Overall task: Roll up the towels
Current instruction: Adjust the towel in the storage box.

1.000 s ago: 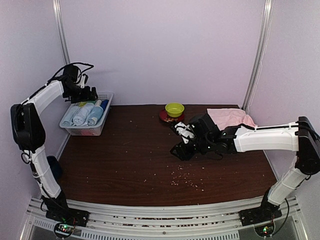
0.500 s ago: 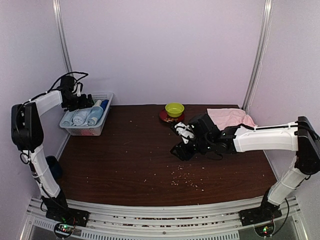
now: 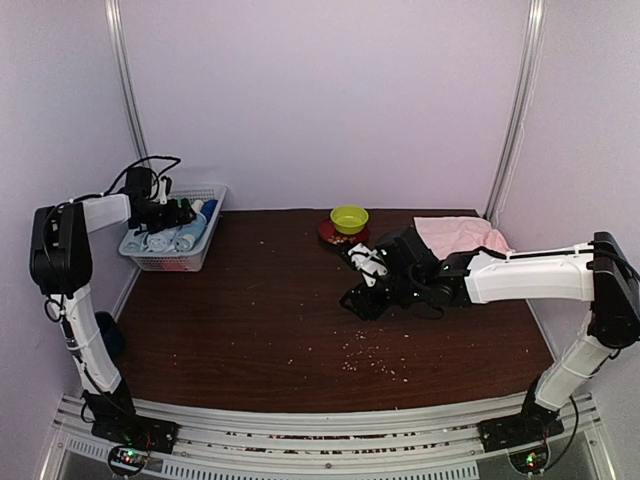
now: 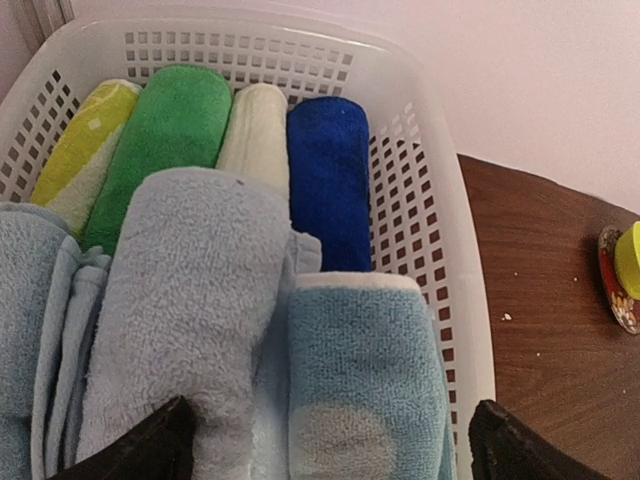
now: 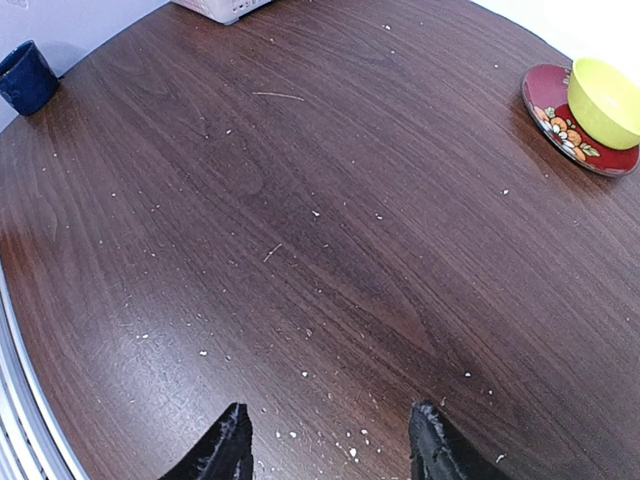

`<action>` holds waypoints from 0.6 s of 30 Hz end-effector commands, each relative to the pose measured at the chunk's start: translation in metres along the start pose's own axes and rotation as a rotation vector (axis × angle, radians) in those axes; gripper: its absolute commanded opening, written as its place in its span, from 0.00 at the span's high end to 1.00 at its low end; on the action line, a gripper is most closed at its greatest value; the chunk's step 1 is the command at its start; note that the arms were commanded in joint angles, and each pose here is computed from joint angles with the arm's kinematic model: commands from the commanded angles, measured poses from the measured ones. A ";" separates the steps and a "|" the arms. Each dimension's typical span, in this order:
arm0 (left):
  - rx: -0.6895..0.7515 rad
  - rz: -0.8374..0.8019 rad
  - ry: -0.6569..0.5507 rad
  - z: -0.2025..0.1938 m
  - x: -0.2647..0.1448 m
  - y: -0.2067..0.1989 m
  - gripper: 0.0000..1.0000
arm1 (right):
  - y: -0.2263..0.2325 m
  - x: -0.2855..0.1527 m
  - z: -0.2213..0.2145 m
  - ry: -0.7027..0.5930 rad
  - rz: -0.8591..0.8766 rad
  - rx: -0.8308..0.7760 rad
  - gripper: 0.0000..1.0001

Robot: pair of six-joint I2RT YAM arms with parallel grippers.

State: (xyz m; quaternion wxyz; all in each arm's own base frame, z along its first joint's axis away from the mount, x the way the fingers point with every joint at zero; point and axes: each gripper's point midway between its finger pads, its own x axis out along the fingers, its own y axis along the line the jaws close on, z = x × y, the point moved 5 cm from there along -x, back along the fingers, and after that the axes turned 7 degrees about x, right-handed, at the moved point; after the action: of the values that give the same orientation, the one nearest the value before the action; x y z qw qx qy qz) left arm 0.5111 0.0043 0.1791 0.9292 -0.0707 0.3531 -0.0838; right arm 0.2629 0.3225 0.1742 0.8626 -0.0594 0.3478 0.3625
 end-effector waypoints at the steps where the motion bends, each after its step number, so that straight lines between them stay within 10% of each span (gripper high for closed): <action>1: -0.036 -0.070 -0.056 -0.005 0.002 -0.006 0.02 | 0.003 -0.004 0.009 -0.022 -0.011 -0.011 0.46; 18: -0.081 -0.050 -0.218 -0.001 -0.027 -0.009 0.02 | -0.005 -0.007 0.009 -0.034 -0.075 -0.026 0.43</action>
State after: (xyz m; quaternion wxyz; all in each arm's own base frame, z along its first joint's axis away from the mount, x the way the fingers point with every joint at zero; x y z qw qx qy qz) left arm 0.4946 -0.0033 0.1718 0.9485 -0.1153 0.2778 -0.0992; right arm 0.2648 0.3208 0.1741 0.8668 -0.0667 0.3437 0.3550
